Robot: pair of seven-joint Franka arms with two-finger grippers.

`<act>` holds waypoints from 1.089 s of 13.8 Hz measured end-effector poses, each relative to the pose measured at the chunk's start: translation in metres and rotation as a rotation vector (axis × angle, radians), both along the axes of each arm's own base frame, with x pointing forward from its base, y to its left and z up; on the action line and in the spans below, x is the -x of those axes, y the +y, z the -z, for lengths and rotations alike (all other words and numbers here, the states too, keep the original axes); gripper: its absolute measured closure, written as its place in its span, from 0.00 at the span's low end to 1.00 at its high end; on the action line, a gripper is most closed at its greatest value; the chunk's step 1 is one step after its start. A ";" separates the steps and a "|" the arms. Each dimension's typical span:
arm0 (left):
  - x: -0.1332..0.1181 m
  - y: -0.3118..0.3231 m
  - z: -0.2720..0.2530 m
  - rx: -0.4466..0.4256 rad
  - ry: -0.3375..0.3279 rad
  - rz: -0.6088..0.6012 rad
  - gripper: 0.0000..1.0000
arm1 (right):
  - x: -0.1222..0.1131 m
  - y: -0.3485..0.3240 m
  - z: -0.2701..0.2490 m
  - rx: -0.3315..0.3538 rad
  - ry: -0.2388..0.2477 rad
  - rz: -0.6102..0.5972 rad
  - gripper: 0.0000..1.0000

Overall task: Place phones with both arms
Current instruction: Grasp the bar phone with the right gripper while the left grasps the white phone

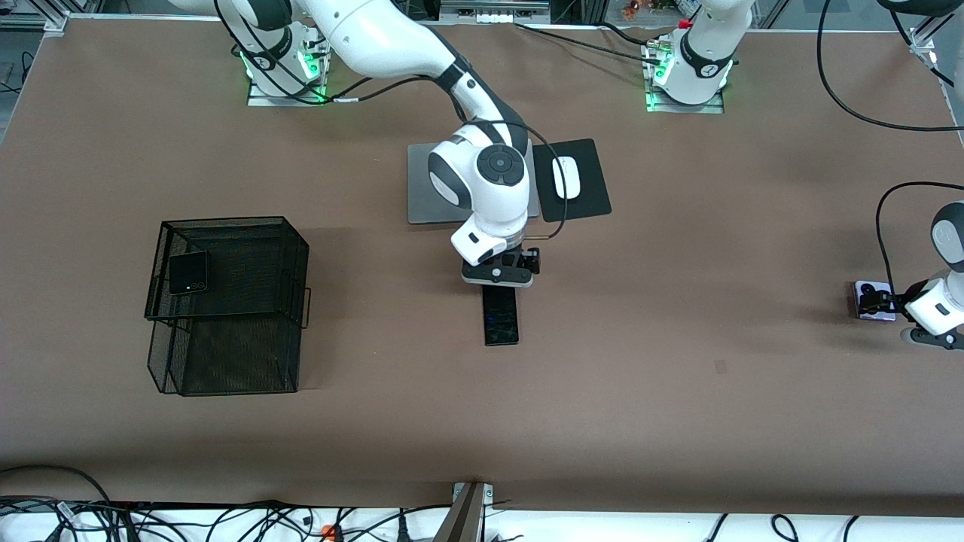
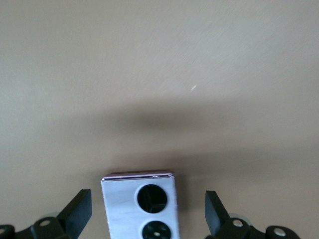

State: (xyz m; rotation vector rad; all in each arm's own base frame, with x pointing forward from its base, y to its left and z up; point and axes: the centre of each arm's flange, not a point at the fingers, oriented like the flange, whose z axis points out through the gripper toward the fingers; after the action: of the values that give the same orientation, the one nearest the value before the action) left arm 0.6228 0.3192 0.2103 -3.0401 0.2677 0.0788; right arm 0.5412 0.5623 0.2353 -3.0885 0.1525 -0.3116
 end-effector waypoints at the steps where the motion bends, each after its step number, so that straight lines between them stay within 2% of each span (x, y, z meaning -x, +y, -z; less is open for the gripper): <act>1: 0.005 0.009 0.010 0.009 -0.003 -0.007 0.00 | -0.001 -0.001 0.011 -0.002 -0.007 -0.002 0.00; 7: 0.009 0.011 0.028 0.035 -0.005 -0.013 0.00 | -0.002 -0.005 0.055 0.026 -0.025 -0.023 0.00; 15: 0.015 0.016 0.035 0.044 0.004 -0.026 0.00 | 0.003 -0.002 0.071 0.025 -0.030 -0.038 0.00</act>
State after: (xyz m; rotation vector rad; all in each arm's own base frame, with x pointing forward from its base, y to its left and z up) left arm 0.6075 0.3352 0.1751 -3.0879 0.2338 0.0822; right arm 0.5383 0.5601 0.1644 -3.1051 0.0895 -0.3615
